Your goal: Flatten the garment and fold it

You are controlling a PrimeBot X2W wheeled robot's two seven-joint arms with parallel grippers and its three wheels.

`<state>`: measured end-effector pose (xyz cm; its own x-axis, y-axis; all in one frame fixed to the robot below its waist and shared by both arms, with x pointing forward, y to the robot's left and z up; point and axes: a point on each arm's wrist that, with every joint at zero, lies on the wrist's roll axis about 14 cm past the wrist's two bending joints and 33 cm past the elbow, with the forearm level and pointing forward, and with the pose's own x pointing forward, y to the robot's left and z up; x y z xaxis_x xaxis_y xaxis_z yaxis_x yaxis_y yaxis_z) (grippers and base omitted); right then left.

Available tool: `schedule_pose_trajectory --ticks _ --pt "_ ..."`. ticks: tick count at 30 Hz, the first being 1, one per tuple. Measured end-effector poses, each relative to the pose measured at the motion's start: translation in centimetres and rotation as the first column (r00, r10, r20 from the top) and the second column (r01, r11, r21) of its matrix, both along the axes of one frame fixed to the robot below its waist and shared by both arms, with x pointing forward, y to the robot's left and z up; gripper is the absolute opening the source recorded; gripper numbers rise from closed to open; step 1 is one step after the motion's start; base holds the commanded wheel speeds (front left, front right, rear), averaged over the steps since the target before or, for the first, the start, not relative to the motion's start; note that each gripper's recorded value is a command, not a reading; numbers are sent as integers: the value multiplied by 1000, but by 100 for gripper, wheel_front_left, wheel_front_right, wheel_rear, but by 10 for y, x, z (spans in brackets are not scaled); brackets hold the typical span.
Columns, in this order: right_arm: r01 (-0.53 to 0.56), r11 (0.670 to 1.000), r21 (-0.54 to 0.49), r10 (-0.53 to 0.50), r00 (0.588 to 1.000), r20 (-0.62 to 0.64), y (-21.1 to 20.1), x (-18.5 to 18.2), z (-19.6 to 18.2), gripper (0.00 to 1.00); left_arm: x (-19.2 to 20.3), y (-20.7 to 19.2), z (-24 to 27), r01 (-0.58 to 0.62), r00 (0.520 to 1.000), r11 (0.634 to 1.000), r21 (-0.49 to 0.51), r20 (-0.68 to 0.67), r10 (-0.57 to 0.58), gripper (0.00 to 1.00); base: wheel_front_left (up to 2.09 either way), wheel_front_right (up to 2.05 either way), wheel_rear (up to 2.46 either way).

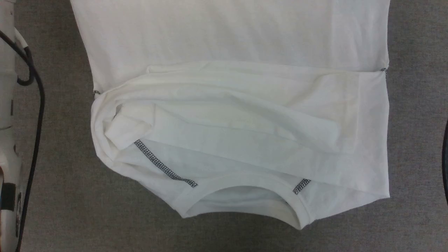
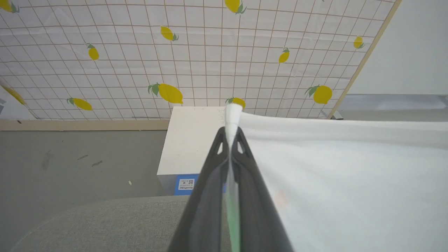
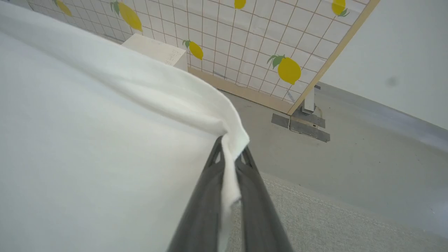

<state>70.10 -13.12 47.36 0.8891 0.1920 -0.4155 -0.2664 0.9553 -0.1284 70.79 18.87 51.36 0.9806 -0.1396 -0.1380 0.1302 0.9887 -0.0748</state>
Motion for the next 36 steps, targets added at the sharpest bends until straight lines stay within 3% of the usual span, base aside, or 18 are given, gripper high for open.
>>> schedule_pose_trajectory --ticks 7,13,18,26,32,36 --pt "-62 997 45 61 998 13 17 -20 3 0 -21 -12 -3 77 997 996 -35 -13 -78 0 0 0 0" --pt "-93 989 116 96 995 -25 17 -64 -9 0 -65 -18 -15 112 993 989 -95 -33 -116 0 0 0 0" --pt "-56 968 245 76 995 -70 12 -108 -14 0 -118 -28 -18 140 987 971 -192 -46 -151 0 0 0 0" --pt "45 937 347 -3 993 -121 -15 -178 -13 0 -203 -24 -14 80 994 946 -316 -45 -99 0 0 0 0" --pt "92 908 409 -20 984 -177 -18 -232 -12 0 -260 -17 -5 8 999 933 -360 -46 -26 0 0 0 0" --pt "114 908 404 -22 974 -224 -24 -264 -16 0 -298 -18 -15 -31 994 926 -376 -108 -10 0 0 0 0"
